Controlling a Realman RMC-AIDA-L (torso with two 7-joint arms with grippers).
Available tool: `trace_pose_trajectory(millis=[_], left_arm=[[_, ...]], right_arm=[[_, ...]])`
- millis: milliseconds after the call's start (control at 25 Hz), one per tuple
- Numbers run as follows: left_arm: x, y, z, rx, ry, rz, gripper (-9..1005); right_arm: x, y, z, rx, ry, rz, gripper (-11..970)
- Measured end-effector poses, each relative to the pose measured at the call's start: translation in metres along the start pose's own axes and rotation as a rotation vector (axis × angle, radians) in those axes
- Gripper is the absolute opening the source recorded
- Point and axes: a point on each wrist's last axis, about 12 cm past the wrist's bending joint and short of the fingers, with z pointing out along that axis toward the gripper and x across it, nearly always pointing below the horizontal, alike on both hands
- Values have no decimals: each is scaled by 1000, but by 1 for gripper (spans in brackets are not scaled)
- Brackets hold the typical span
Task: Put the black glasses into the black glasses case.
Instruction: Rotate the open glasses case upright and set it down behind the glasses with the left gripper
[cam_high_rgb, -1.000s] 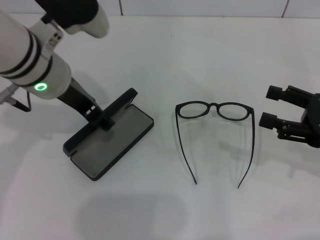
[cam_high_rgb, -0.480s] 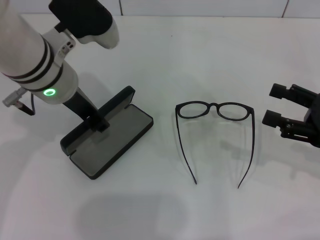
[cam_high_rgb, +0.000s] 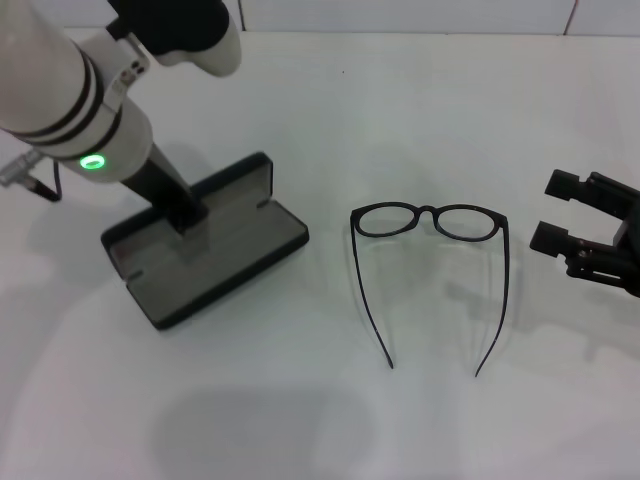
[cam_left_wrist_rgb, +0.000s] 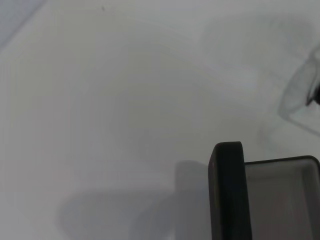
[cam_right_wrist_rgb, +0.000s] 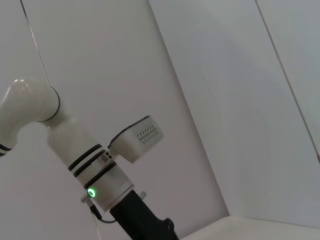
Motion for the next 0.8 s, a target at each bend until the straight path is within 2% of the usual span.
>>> trace_pose_trajectory(millis=[40,160,360,560,800], left_arm=[[-3,1,-4,-20,-15,21,203],[-12,2,-11,-65,-60,78,203],[-41,-10,-13,-174,-206,317,203],[-63,-26,9,-261,-323,559,202],[-76,-40,39,-283,-359,691,202]], right_arm=[[0,0,0,-1,-1,0,854],[0,4,1,-30,-3,-12,854],[0,20,0,-180,-3,-50,853],[4,32,-2,-272,4,-22,853],[14,38,-5,-263,-10,19,853]])
